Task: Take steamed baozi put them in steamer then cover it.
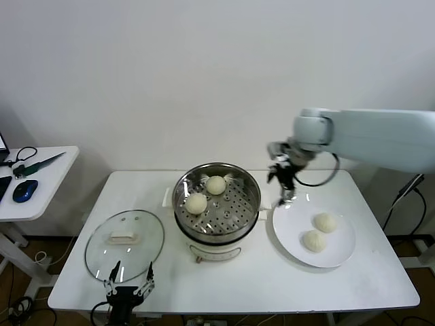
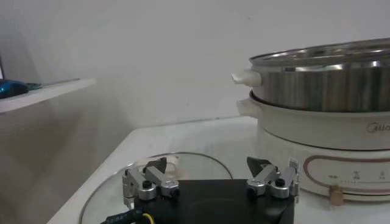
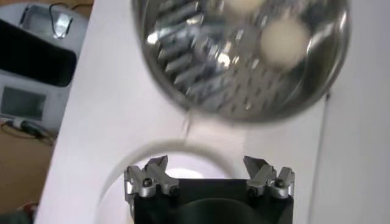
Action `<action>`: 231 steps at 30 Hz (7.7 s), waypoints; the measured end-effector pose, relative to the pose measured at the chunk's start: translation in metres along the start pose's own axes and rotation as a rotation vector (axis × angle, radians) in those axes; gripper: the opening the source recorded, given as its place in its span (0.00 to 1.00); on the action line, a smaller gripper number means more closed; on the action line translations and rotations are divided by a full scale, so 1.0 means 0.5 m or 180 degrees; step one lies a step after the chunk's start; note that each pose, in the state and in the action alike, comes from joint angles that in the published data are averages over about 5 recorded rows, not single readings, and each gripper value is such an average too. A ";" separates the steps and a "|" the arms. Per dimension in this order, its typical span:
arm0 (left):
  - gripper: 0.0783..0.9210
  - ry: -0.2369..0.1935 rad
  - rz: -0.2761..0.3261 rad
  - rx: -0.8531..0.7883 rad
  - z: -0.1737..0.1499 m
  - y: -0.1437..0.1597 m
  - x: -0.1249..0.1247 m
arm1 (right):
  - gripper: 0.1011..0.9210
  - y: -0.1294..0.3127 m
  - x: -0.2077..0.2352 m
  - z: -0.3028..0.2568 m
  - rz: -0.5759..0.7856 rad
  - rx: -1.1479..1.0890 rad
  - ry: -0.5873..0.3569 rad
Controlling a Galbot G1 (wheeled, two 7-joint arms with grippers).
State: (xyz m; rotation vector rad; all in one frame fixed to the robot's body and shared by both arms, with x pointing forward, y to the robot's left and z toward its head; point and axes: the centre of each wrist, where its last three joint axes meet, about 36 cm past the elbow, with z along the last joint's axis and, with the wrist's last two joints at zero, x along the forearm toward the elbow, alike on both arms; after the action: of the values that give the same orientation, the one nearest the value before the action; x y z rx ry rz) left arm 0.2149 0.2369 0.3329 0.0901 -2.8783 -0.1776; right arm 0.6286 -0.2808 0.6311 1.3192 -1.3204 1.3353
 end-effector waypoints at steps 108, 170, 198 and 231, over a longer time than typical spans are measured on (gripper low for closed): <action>0.88 0.0082 -0.0035 -0.0090 0.008 0.005 0.014 | 0.80 0.007 -0.128 -0.497 0.0029 0.4441 -0.0234; 0.88 0.0025 -0.0067 -0.0040 -0.004 0.007 0.016 | 0.88 0.028 -0.280 0.342 0.0115 -0.0463 0.0261; 0.88 0.0001 -0.0066 -0.0012 -0.012 0.002 0.019 | 0.67 -0.013 -0.208 0.323 0.0125 -0.0595 0.0104; 0.88 -0.0062 -0.0049 -0.0021 -0.041 0.008 0.028 | 0.67 -0.054 0.045 -0.271 0.0372 0.0331 -0.0470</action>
State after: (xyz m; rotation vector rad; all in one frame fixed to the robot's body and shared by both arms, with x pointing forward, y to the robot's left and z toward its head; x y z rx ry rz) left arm 0.2066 0.2373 0.3565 0.1100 -2.8968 -0.1921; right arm 0.6356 -0.1468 0.6703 1.4538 -1.4643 1.4250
